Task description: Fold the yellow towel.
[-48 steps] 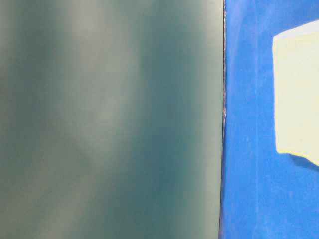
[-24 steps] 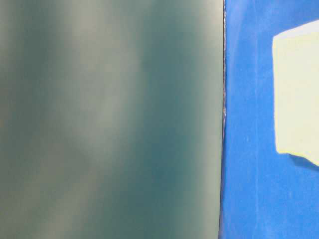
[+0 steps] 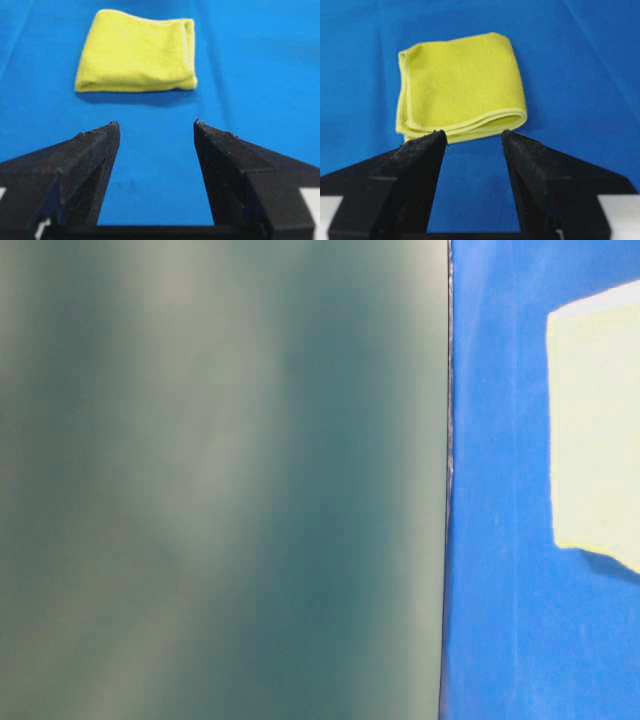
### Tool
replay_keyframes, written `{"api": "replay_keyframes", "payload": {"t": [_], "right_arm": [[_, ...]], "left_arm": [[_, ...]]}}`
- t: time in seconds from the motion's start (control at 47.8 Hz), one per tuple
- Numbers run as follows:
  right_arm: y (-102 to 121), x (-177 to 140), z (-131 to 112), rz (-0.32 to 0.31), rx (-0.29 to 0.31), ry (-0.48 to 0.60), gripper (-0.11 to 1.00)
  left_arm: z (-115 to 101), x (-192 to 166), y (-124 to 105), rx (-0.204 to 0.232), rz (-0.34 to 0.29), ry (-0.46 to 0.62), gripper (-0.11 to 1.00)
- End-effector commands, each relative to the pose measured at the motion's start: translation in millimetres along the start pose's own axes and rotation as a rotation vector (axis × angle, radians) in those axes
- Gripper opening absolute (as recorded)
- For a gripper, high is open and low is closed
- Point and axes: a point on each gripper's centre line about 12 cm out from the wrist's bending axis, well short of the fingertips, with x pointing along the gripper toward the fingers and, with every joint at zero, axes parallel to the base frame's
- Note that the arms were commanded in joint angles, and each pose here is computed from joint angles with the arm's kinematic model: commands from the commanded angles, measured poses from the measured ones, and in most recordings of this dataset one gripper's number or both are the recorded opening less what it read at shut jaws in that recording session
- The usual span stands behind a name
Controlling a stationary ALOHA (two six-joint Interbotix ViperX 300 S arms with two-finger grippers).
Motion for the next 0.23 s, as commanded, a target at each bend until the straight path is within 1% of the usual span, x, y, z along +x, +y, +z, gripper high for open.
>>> {"api": "replay_keyframes", "payload": {"t": [0.0,0.209], "right_arm": [[0.8,1.6,3.7,0.002,0.002,-0.002,0.55],[0.8,1.6,3.7,0.002,0.0,-0.002,0.55]], "left_arm": [[3.4,1.2,0.5,0.003,0.003,-0.008,0.58],[3.4,1.2,0.7,0.003,0.005,-0.008,0.58]]}}
